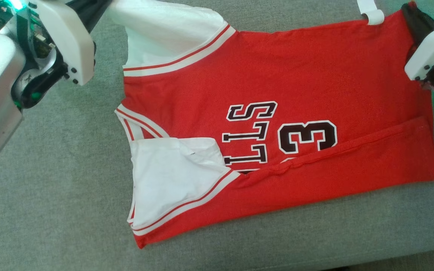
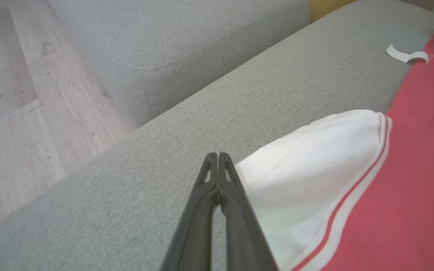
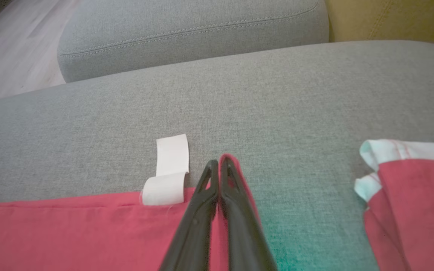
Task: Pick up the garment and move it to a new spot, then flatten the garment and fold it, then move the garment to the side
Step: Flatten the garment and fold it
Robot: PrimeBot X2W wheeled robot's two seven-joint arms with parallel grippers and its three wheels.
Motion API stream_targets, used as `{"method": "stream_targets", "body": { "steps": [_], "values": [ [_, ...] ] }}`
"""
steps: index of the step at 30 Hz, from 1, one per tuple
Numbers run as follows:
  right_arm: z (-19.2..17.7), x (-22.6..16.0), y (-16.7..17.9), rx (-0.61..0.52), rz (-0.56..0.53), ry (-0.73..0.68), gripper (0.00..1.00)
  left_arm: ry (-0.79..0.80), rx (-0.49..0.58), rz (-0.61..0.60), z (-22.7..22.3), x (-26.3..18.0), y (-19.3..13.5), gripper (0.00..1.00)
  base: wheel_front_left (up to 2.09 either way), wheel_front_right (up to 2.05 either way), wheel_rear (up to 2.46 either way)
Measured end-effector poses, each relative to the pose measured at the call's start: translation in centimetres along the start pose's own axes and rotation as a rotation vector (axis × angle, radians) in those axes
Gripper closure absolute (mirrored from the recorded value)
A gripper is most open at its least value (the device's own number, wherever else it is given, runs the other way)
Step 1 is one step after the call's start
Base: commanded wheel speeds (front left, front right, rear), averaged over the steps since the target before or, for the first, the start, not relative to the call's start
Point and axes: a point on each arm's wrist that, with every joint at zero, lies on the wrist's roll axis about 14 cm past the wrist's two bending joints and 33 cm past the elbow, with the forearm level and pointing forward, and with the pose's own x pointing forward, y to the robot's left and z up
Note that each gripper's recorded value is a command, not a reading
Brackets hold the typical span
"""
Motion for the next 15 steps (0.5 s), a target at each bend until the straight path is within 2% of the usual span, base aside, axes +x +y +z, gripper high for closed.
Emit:
{"method": "stream_targets", "body": {
  "steps": [1,7,15],
  "values": [
    [0.2,0.1,0.0,-0.003,-0.001,-0.005,1.00,-0.002,0.001,0.003,0.0,0.0,0.1,1.00,0.00,0.00,0.00],
    [1.1,0.0,-0.2,0.018,0.000,-0.056,1.00,-0.036,0.012,0.032,0.6,-0.1,1.1,1.00,0.00,0.00,0.00],
    [4.7,-0.8,-0.3,0.066,0.009,-0.175,1.00,-0.189,0.066,0.086,4.6,-1.8,2.2,1.00,0.00,0.00,0.00]
  ]
}}
